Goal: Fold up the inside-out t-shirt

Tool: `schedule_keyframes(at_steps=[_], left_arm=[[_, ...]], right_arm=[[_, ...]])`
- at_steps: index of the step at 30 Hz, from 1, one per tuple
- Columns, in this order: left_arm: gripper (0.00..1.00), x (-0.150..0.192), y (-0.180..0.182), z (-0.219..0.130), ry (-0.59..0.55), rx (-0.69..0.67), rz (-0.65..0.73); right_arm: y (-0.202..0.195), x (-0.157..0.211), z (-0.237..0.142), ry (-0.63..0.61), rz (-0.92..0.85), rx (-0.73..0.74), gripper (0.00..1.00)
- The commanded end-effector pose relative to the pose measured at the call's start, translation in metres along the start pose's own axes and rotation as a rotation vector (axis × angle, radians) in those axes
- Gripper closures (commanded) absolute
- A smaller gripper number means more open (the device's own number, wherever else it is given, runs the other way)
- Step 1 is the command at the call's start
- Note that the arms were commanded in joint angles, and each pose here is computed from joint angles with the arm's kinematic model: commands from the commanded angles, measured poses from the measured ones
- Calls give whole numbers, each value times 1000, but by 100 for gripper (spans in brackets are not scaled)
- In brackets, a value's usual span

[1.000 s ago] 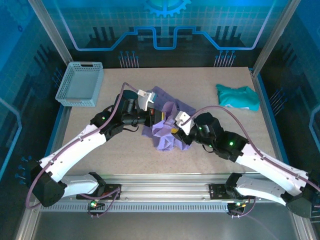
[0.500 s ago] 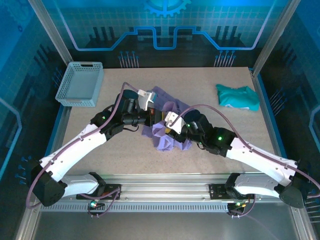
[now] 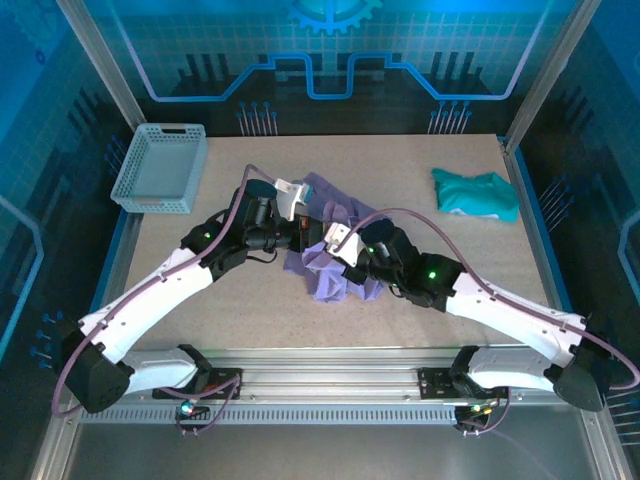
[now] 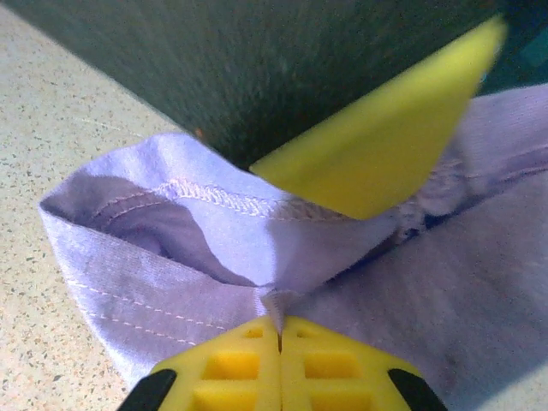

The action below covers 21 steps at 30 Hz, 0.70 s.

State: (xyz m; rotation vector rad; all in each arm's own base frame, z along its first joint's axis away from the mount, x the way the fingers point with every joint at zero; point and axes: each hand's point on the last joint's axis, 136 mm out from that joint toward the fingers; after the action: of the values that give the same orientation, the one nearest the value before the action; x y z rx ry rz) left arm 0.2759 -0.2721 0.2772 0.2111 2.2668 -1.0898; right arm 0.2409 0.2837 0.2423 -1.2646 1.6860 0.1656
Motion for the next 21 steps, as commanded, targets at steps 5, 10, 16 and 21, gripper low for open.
schedule_keyframes(at_steps=[5, 10, 16, 21], left_arm=[[100, -25, 25, -12, -99, -85, -78], [100, -47, 55, -15, -157, -150, -128], [100, -78, 101, -5, -198, -223, -216], [100, -101, 116, 31, -169, -221, -241]], right_arm=[[4, -22, -35, -154, 67, -39, 96], [-5, -47, -58, -305, 135, -64, 100], [-24, -85, -78, -459, 214, -67, 100], [-31, -95, -57, -447, 331, -70, 100]])
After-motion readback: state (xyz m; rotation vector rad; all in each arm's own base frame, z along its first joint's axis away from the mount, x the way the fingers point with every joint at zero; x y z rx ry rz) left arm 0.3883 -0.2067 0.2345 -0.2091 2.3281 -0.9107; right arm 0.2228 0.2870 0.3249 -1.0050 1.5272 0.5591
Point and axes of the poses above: each hand's point on the last joint's axis, 136 mm out from that joint toward the fingers, its own z axis out along the fingers, its own y axis along the line the jaws close on, x = y × z, and after that the axes turned 6 degrees about -z, right-handed
